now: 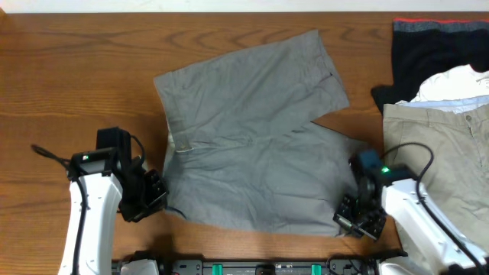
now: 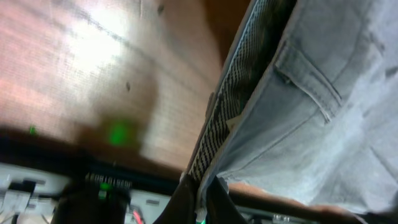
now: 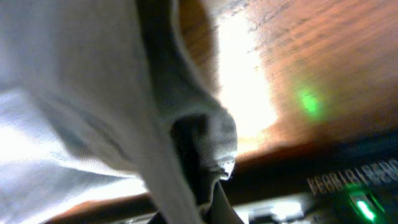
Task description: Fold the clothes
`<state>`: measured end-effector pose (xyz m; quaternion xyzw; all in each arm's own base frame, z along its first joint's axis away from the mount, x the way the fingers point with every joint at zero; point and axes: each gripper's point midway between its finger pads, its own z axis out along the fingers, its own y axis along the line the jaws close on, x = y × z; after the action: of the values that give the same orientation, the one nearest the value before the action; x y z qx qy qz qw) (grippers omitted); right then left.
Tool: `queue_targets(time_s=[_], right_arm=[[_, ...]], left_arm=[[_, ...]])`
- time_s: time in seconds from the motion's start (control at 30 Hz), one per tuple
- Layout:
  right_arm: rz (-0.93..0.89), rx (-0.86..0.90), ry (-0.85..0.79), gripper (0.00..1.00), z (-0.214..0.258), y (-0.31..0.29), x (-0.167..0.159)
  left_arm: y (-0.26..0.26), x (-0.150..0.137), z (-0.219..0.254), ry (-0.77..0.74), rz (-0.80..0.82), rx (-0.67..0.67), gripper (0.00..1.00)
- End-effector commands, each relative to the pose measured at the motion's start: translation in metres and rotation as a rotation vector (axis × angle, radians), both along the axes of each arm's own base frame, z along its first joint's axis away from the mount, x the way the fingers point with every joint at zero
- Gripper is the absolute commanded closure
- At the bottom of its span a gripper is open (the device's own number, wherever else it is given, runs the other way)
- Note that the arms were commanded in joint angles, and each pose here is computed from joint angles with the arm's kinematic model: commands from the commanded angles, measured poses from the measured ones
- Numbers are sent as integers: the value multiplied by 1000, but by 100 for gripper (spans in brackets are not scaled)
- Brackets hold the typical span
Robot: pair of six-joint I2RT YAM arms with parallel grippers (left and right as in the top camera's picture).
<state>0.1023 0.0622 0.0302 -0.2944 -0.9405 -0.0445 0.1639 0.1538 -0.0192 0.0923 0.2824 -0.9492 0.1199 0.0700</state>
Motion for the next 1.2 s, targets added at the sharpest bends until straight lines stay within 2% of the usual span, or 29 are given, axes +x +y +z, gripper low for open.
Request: queue_targets(time_s=[0.0, 0.13, 0.27, 0.5, 0.8, 0.93, 1.17], right_arm=[[74, 20, -164, 99, 39, 4, 34], [76, 36, -280, 99, 87, 8, 58], [96, 54, -439, 99, 126, 12, 95], [41, 54, -666, 99, 160, 2, 176], [89, 357, -978, 99, 177, 48, 303], [41, 456, -1057, 99, 175, 61, 343], [-38, 512, -1203, 99, 166, 66, 403]], left_arm=[[1, 1, 20, -77, -2, 18, 94], [-1, -9, 32, -119, 34, 26, 94], [-1, -10, 39, -170, 35, 34, 94], [3, 8, 49, -233, 20, 48, 94], [12, 88, 67, -490, -8, 67, 94], [11, 122, 69, -590, -57, 52, 94], [18, 174, 47, -644, -64, 55, 94]])
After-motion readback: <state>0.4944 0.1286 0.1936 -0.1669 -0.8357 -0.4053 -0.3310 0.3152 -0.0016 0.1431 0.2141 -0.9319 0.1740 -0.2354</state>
